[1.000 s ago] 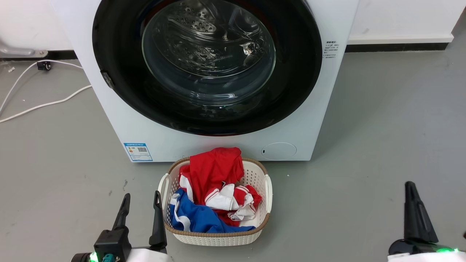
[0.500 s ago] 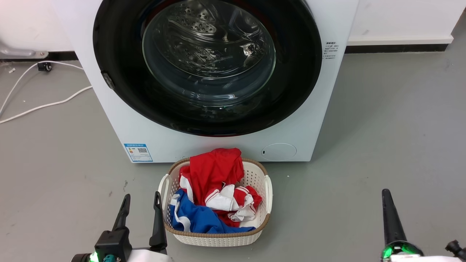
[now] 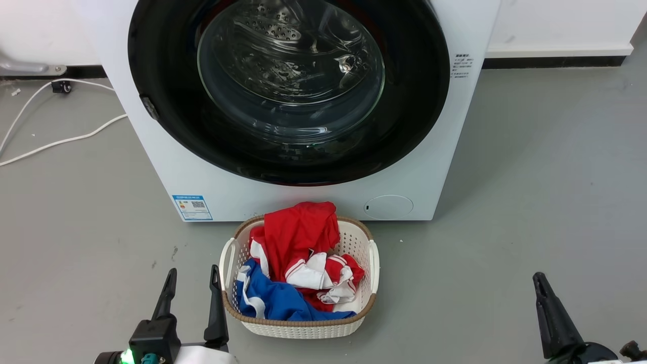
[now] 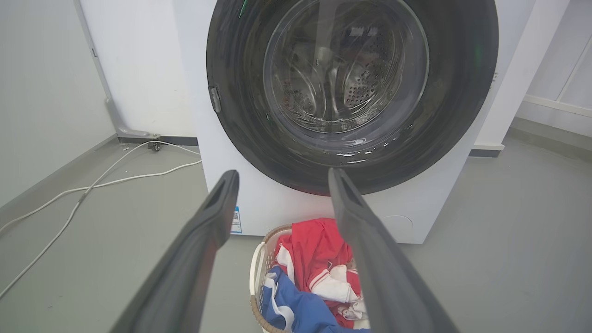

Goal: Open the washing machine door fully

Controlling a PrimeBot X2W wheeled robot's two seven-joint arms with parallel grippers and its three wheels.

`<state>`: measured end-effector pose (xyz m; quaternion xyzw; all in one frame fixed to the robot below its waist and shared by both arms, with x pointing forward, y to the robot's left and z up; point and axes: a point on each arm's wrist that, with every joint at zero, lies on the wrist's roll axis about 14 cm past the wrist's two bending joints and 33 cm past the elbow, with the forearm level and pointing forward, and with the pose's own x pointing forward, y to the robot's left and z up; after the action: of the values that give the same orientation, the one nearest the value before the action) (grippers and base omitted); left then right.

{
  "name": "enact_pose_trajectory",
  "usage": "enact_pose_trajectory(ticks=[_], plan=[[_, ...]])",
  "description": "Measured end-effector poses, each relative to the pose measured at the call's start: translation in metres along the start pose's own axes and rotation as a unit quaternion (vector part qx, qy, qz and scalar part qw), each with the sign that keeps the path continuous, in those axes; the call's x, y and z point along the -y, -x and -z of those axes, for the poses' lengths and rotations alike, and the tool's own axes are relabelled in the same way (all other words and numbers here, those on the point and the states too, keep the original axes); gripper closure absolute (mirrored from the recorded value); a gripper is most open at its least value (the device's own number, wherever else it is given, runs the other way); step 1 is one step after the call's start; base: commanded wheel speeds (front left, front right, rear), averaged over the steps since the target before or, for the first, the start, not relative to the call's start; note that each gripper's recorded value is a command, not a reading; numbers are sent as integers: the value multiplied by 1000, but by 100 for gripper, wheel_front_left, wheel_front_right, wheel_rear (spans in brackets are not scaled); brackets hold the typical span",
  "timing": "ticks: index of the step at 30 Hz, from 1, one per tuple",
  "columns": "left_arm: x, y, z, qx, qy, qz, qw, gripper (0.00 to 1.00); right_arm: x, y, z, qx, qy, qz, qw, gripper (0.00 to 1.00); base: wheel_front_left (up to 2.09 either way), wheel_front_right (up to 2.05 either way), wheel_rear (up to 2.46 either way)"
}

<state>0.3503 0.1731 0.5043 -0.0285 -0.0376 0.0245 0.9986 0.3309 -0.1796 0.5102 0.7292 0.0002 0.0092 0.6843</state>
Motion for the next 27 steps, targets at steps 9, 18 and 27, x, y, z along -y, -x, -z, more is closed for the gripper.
enact_pose_trajectory(ticks=[9, 18, 27], plan=[[-3, -3, 1, -1, -7, -5, 1000, 0, 12, -3, -9, -1, -13, 19, 1000, 100, 0, 0, 0], [-5, -22, 4, -3, -12, -9, 1000, 0, 3, -51, -52, 35, 11, 1, 999, 100, 0, 0, 0], [-5, -54, 19, -12, -19, -11, 1000, 0, -12, -141, -91, 34, 66, -20, 997, 100, 0, 0, 0]])
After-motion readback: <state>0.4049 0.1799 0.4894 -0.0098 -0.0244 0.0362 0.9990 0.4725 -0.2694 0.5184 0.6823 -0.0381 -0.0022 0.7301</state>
